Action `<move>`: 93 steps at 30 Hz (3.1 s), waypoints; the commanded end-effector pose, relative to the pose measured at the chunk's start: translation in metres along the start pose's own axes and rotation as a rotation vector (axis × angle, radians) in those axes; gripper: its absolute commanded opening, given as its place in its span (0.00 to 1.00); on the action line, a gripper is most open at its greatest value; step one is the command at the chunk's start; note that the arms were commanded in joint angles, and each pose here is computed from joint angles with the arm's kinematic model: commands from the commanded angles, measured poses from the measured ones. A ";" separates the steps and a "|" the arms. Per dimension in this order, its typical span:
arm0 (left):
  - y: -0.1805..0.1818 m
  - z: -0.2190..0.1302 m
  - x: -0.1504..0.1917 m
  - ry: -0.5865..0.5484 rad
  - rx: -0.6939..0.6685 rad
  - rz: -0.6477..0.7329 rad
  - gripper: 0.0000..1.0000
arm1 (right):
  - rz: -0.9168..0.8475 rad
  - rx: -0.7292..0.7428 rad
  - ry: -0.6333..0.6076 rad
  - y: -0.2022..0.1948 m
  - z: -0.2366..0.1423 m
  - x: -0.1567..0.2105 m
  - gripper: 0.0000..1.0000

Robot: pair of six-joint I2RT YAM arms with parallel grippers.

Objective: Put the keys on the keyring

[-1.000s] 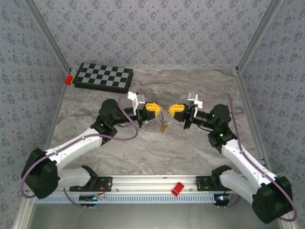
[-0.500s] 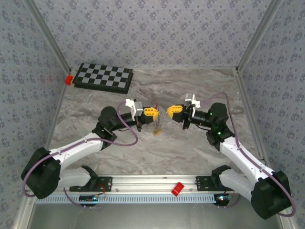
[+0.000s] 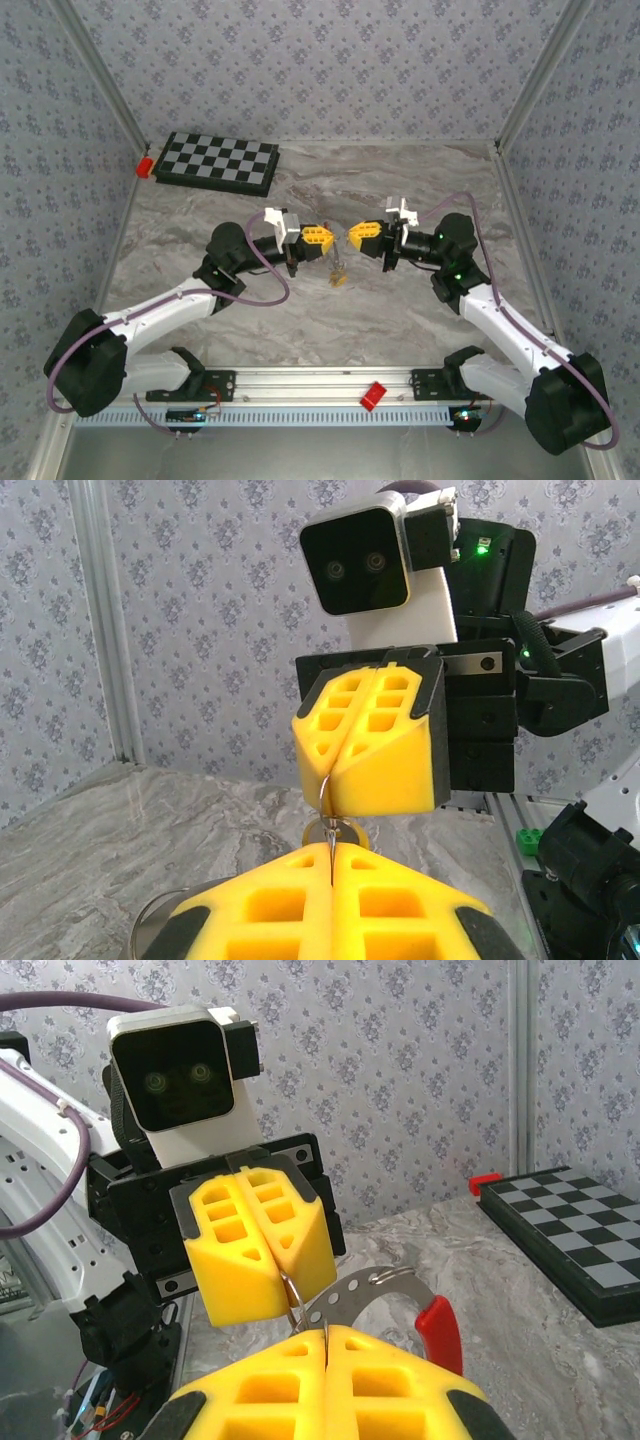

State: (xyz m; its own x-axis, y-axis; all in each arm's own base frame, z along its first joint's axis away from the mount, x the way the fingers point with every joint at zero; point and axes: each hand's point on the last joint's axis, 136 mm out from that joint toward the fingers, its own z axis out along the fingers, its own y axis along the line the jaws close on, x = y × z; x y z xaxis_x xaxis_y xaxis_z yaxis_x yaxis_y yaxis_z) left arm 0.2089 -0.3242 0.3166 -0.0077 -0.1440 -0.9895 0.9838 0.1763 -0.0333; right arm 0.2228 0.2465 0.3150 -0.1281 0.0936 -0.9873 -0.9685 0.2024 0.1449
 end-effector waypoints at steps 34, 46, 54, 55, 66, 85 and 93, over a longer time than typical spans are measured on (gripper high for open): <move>-0.010 0.005 -0.034 -0.063 0.059 0.033 0.00 | -0.055 -0.071 0.010 0.016 0.008 -0.010 0.00; -0.008 0.003 -0.034 -0.062 0.042 0.035 0.00 | -0.078 -0.026 -0.004 0.013 0.003 -0.012 0.00; -0.006 0.003 -0.034 -0.063 0.033 0.032 0.00 | -0.076 -0.022 -0.011 0.013 0.001 -0.013 0.00; -0.006 0.003 -0.034 -0.064 0.031 0.032 0.00 | -0.076 -0.016 -0.010 0.012 0.001 -0.013 0.00; -0.003 0.002 -0.035 -0.069 0.014 0.032 0.00 | -0.068 -0.038 -0.002 0.014 0.002 -0.011 0.00; -0.010 0.002 -0.036 -0.068 0.059 0.030 0.00 | -0.069 0.015 0.004 0.005 0.003 -0.008 0.00; -0.008 0.004 -0.034 -0.062 0.052 0.023 0.00 | -0.071 -0.034 0.011 0.013 0.005 -0.009 0.00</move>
State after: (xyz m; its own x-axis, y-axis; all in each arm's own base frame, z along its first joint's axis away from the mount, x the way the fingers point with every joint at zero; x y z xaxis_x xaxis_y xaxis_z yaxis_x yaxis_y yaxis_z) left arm 0.2055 -0.3262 0.3223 -0.0324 -0.1456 -0.9888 0.9880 0.1449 -0.0537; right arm 0.2172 0.2506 0.3183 -0.0869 0.0700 -0.9938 -0.9738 0.2046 0.0995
